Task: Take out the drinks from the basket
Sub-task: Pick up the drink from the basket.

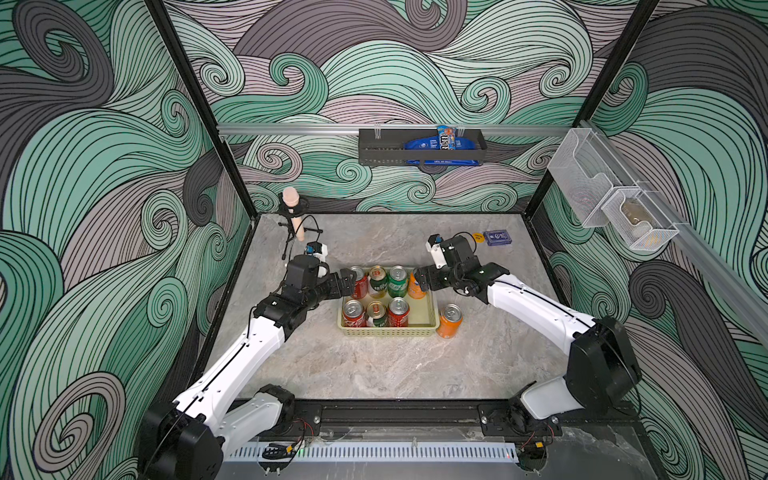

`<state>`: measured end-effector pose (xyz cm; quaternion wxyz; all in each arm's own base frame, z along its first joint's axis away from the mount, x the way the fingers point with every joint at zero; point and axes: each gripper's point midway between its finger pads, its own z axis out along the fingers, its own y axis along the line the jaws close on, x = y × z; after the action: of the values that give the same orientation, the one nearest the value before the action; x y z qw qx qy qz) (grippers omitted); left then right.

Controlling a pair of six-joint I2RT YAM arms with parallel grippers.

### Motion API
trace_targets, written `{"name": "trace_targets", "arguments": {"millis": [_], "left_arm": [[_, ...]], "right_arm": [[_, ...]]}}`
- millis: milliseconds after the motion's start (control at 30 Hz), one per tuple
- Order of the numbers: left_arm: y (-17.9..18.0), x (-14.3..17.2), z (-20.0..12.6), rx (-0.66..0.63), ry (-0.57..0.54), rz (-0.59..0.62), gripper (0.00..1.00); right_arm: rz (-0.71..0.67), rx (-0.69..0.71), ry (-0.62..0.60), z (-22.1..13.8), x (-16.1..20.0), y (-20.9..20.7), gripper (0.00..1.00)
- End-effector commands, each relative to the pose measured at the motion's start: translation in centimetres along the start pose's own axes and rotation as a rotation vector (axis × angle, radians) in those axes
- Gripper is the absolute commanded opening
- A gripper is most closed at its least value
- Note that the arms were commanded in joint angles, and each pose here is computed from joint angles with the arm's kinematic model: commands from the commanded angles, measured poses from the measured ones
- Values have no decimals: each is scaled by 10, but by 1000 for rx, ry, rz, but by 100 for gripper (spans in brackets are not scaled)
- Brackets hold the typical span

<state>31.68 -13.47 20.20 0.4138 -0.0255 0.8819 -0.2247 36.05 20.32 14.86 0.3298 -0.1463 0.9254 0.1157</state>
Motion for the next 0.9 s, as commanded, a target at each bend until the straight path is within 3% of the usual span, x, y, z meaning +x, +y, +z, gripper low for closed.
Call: {"name": "trace_targets", "arguments": {"millis": [0, 867], "left_arm": [[0, 1, 4, 16, 5, -7, 99], [-1, 0, 6, 63, 9, -16, 99]], "right_arm": [[-29, -7, 15, 6, -2, 2, 92], [-57, -1, 99, 44, 9, 6, 89]]}}
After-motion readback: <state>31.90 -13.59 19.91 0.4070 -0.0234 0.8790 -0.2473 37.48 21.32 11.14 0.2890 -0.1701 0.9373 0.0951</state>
